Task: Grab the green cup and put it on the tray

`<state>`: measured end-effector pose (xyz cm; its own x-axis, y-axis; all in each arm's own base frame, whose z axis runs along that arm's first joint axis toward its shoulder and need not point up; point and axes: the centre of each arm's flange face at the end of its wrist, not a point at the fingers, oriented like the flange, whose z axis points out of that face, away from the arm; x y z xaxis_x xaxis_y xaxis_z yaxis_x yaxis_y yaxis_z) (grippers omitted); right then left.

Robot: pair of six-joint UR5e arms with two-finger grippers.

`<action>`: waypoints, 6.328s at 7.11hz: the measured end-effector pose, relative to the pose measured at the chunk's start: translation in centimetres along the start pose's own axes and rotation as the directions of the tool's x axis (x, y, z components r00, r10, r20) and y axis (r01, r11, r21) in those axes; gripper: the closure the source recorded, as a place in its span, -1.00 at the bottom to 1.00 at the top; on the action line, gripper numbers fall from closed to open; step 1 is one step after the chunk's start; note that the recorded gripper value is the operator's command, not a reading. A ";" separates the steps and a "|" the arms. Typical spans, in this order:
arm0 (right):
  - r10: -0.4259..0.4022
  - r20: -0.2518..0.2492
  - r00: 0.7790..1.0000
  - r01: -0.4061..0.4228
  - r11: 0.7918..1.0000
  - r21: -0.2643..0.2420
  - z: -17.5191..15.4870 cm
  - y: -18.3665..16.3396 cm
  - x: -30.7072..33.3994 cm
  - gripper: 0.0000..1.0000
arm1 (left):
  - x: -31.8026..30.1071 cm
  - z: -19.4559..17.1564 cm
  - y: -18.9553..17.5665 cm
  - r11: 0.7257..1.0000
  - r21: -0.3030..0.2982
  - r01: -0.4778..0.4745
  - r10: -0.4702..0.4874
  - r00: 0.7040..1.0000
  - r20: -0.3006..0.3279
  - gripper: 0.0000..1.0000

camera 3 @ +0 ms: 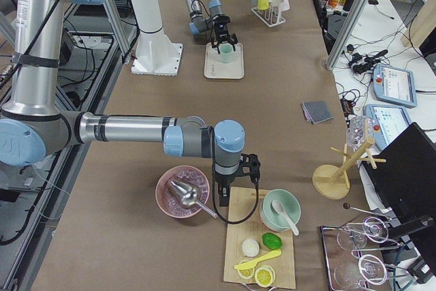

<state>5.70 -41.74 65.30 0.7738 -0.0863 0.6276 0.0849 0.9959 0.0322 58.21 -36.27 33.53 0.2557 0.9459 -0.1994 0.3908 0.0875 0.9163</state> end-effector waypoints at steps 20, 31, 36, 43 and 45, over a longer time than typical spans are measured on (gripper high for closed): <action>-0.002 0.000 1.000 0.002 1.000 0.002 -0.1 0.0 -0.1 -1.00 | -34.3 -28.4 -20.7 0.558 -0.555 0.617 -0.173 0.741 0.649 -0.98; 0.000 0.014 1.000 0.000 1.000 0.001 -0.2 0.0 -0.3 -1.00 | -31.1 -67.2 4.8 0.141 -0.488 0.861 -0.344 0.505 0.792 -0.98; 0.000 0.015 1.000 0.000 1.000 0.000 -0.1 0.0 -0.2 -1.00 | -31.4 -66.4 0.8 0.107 -0.359 0.927 -0.357 0.372 0.857 -0.98; 0.001 0.015 1.000 -0.001 1.000 0.000 -0.1 0.0 -0.3 -1.00 | -31.6 -65.9 -0.2 0.213 -0.392 0.895 -0.336 0.444 0.831 -0.98; 0.001 0.015 1.000 -0.001 1.000 0.000 -0.1 0.0 -0.3 -1.00 | -31.5 -66.0 -0.1 0.211 -0.391 0.896 -0.336 0.442 0.831 -0.98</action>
<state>5.59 -41.72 65.04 0.7641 -0.0846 0.6395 0.0840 0.9960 0.0313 -8.21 -45.51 62.65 0.7169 0.1294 -0.6851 -0.0342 0.9880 0.1508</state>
